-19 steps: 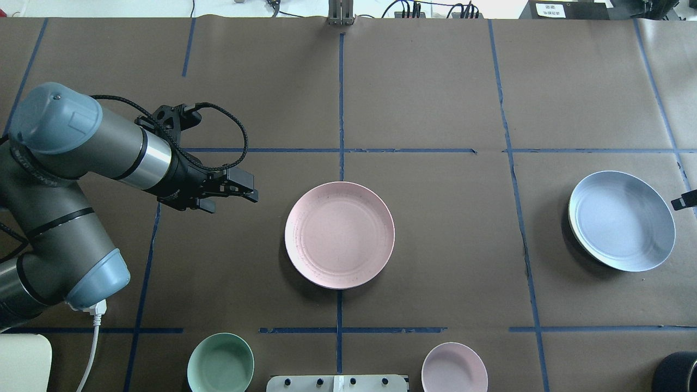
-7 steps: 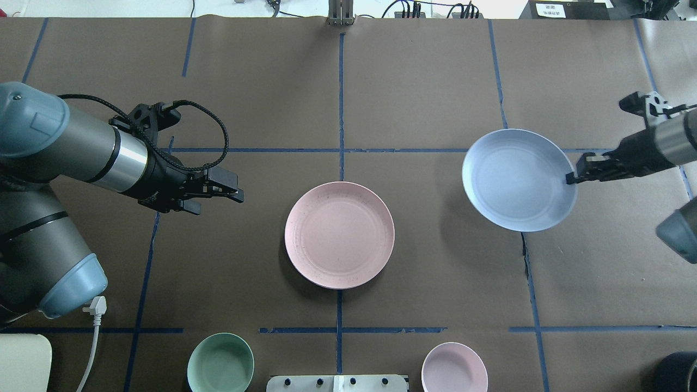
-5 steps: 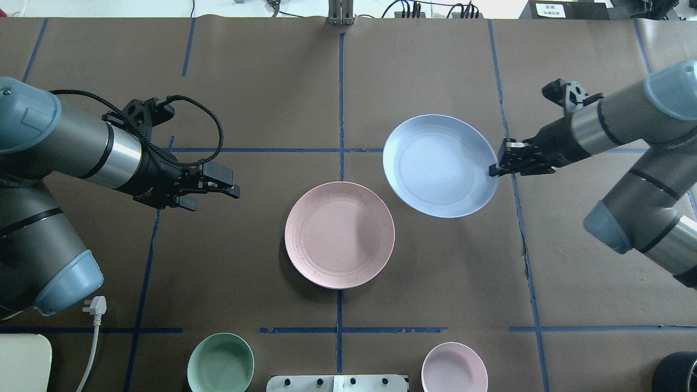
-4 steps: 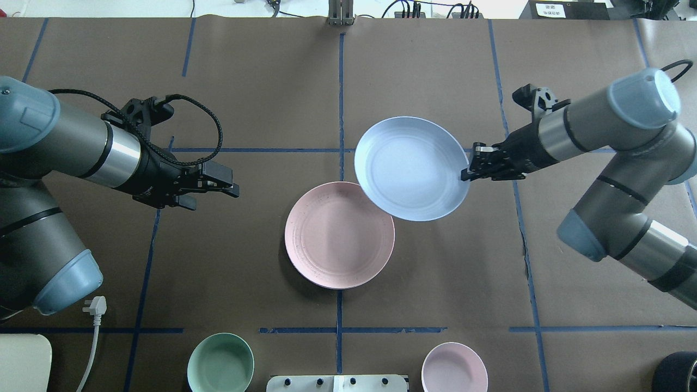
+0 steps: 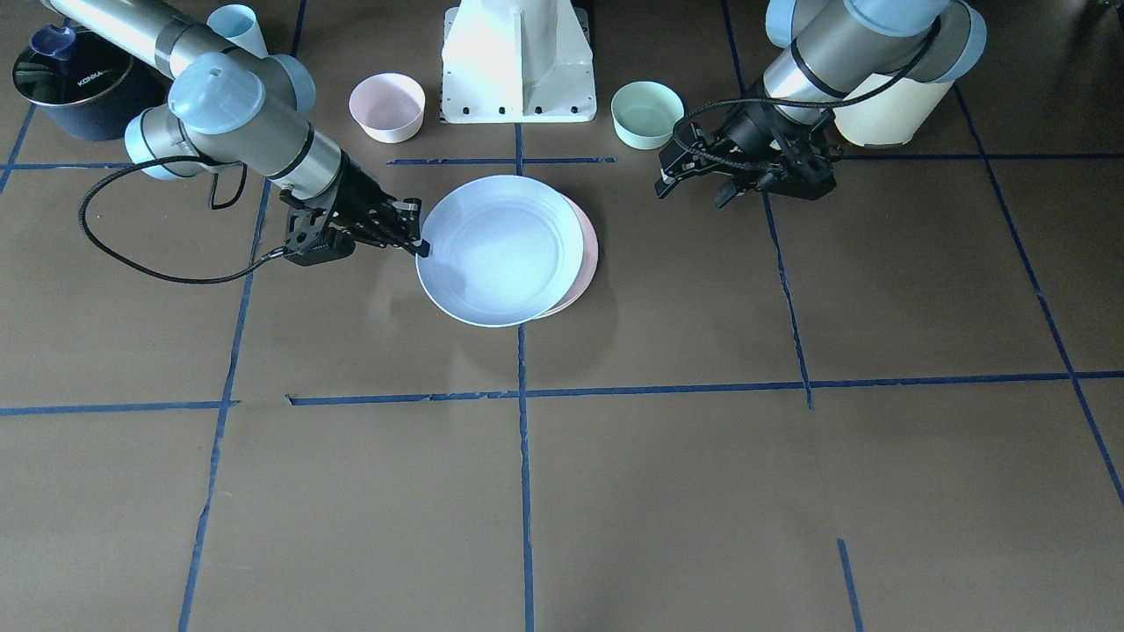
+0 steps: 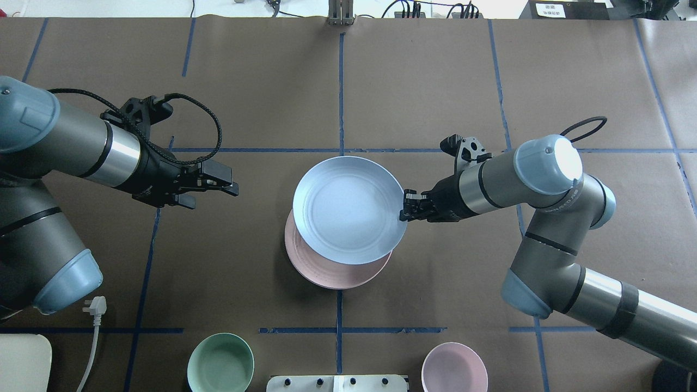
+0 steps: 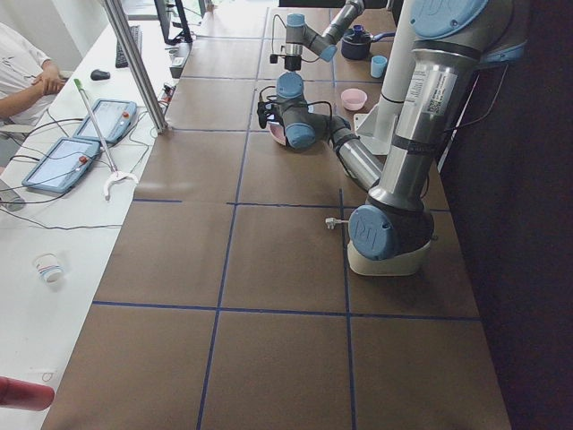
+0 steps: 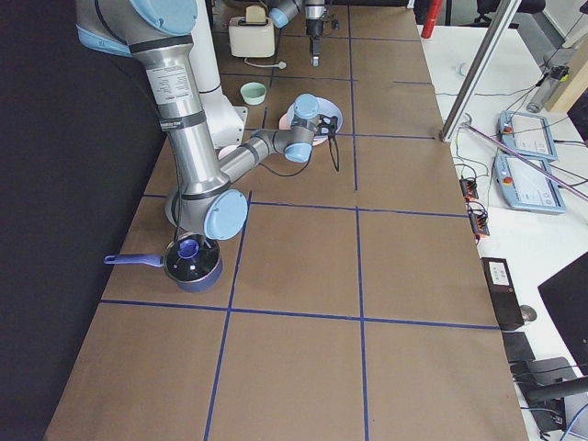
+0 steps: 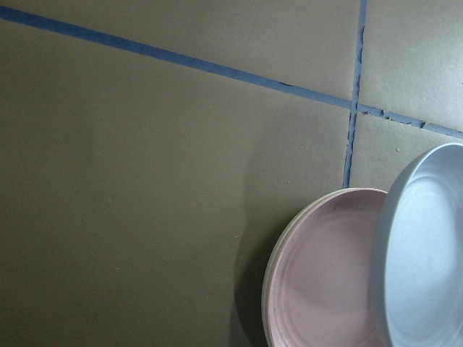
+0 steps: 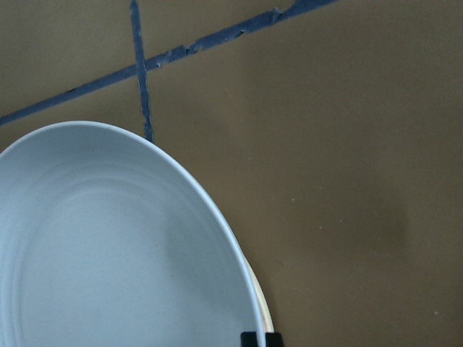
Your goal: Stack three plates with pink and blue
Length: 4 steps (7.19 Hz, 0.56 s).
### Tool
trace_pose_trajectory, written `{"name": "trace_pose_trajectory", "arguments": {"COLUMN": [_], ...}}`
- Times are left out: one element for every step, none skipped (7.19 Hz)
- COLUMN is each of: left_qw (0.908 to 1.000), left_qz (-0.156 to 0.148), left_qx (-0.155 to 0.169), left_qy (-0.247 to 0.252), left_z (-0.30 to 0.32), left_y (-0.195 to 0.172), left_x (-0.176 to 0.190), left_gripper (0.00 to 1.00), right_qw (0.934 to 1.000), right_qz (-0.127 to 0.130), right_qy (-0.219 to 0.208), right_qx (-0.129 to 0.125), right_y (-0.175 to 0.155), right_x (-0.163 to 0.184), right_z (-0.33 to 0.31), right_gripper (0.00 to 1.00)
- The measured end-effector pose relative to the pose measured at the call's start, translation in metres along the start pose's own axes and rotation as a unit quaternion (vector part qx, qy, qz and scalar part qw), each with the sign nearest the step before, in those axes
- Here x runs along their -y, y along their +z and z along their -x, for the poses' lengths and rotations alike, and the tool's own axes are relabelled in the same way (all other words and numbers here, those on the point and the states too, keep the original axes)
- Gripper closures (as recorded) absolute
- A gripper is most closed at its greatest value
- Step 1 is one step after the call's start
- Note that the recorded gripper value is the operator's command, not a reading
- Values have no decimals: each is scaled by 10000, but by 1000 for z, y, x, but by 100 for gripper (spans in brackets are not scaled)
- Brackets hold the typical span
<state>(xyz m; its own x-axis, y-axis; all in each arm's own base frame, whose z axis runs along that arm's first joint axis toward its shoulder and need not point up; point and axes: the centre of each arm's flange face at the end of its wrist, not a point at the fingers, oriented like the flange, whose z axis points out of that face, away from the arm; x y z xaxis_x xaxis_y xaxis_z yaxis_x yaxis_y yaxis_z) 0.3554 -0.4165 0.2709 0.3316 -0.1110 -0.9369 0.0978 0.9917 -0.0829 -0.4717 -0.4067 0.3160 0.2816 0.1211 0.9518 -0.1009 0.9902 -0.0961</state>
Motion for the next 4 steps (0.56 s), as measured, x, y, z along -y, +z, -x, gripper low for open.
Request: {"name": "trace_pose_trajectory", "arguments": {"left_qw": [10000,10000,10000,10000], "left_qz": [0,1,2,3], "left_qx": [1,2,5,12], "left_qy": [-1,-2,-4,-9], "left_z": [0,0,0,1], "left_y": [0,0,0,1], "left_x": [0,0,0,1], "left_gripper": [0,0,0,0], "right_qw": [10000,10000,9999,9999], "right_qz": [-2,11,19,-7], "right_qy": [3,-4,-13,-25], "right_qx": [-62,-94,-107,-100], "right_y": [7,11,13,13], "right_x": [-6,-9,-12,-13], "right_z": [8,12,14,15], "right_gripper": [62,1,0,0]}}
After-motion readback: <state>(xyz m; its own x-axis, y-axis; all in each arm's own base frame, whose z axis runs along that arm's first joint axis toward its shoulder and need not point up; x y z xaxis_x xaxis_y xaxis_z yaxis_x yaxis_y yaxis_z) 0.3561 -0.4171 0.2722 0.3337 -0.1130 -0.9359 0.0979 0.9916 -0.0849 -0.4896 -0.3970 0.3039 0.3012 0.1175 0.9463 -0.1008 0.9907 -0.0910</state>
